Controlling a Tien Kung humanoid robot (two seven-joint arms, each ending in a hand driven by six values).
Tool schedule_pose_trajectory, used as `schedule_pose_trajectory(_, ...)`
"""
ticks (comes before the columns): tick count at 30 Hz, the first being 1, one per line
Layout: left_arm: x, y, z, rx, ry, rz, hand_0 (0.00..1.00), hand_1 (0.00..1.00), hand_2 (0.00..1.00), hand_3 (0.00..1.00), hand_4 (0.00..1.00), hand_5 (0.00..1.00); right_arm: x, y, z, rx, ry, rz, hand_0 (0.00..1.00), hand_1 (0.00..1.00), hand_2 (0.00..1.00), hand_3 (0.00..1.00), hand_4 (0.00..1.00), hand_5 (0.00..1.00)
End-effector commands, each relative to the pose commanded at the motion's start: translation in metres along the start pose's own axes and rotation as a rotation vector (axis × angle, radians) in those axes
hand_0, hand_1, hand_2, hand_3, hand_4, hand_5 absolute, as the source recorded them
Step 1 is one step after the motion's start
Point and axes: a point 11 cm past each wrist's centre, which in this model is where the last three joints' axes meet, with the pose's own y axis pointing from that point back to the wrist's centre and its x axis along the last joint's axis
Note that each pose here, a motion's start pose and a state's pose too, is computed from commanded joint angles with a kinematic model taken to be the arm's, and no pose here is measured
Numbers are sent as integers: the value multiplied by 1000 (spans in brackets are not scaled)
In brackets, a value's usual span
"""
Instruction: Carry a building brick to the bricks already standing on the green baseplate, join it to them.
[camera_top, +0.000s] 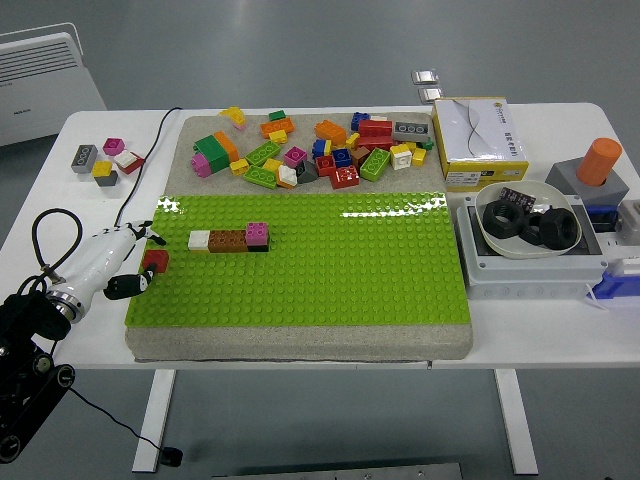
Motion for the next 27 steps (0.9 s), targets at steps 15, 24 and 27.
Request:
schedule_pose_trajectory(15, 10, -1, 5, -19, 3, -1, 946, 942, 946, 713, 529, 2, 2, 0, -1, 2, 5, 2, 521, 590, 763, 853, 929, 998)
schedule_pose_trajectory(24, 11, -2, 2, 2, -1, -37, 948, 951, 958, 781, 567, 2, 2, 0, -1, 1, 7, 2, 521, 586, 762, 850, 929, 998)
schedule_pose_trajectory(27, 11, -2, 2, 10, 4, -69, 948, 951, 958, 781, 567, 2, 2, 0, -1, 1, 7, 2, 521, 586, 762, 850, 929, 998)
